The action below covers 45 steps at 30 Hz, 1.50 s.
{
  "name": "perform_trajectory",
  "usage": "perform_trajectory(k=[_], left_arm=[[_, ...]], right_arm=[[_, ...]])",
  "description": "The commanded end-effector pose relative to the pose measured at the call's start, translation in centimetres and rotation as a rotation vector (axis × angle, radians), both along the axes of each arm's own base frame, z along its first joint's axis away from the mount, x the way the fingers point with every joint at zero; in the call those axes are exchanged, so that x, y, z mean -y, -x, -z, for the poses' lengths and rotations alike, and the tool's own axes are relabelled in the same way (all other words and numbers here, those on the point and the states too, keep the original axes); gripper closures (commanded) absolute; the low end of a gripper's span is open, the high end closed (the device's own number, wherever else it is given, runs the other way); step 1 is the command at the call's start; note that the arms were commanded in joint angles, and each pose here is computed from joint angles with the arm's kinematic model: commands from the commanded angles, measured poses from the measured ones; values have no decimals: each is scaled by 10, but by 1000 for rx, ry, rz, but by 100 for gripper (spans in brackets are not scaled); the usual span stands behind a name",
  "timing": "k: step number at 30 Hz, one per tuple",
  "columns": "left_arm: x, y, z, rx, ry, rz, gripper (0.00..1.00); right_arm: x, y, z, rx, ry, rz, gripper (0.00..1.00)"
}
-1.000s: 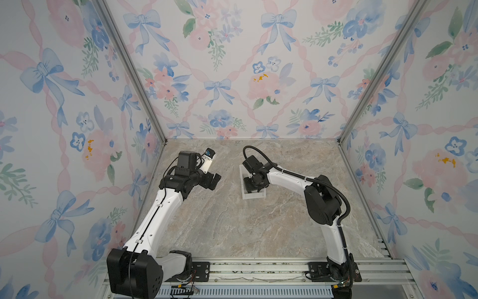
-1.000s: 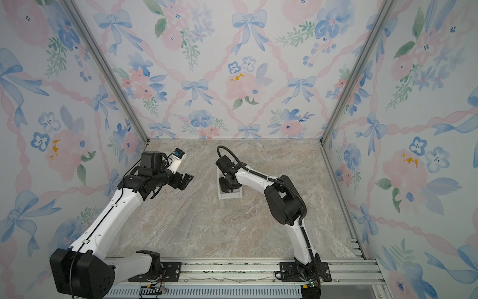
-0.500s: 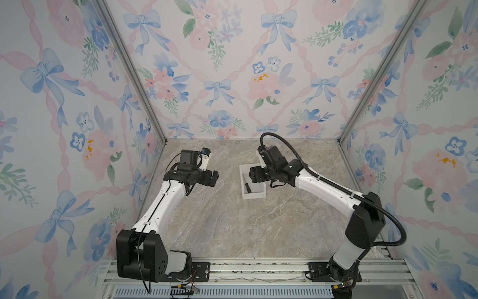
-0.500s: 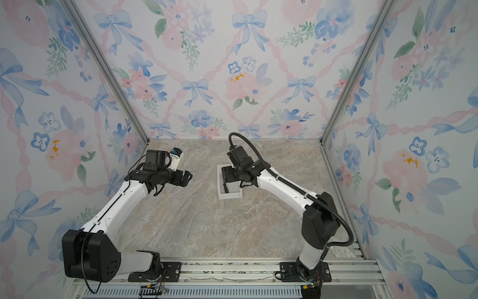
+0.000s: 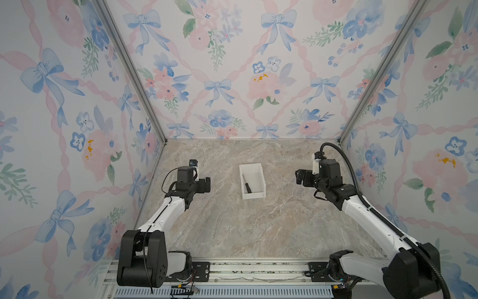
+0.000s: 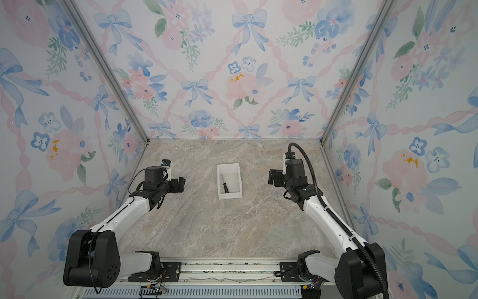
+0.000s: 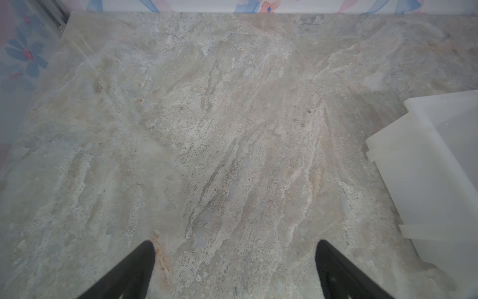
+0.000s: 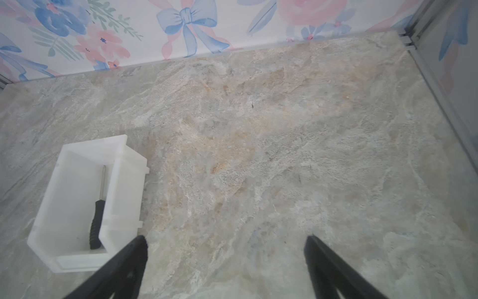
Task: Put the screwdriver in the bin
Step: Reset both arms
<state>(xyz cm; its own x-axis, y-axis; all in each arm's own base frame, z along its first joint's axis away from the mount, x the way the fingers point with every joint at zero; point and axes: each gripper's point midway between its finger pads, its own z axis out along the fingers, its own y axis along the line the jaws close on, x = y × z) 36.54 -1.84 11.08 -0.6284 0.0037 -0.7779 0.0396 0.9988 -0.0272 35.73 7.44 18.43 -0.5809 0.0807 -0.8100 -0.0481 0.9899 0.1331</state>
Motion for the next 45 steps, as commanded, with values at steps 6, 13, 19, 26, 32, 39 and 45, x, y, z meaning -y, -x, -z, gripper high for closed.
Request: perform_trajectory(k=[6,13,19,26,32,39,45], left_arm=[[-26,-4,-11,322,-35,-107,2],[-34,6,-16,466,-65,-126,2],[-32,5,-16,528,-41,-121,2],[-33,-3,-3,531,-46,-130,2],[-34,-6,0,518,-52,-136,2],[-31,-8,2,503,-63,-127,2],[-32,-8,1,504,-64,-128,2]], right_arm=[[59,-7,-5,258,130,101,3],[100,5,34,302,113,258,3],[109,4,55,340,89,296,3],[105,-19,68,357,103,261,3],[80,-40,88,260,185,159,3],[78,-41,86,283,191,155,3],[78,-41,86,282,191,156,3]])
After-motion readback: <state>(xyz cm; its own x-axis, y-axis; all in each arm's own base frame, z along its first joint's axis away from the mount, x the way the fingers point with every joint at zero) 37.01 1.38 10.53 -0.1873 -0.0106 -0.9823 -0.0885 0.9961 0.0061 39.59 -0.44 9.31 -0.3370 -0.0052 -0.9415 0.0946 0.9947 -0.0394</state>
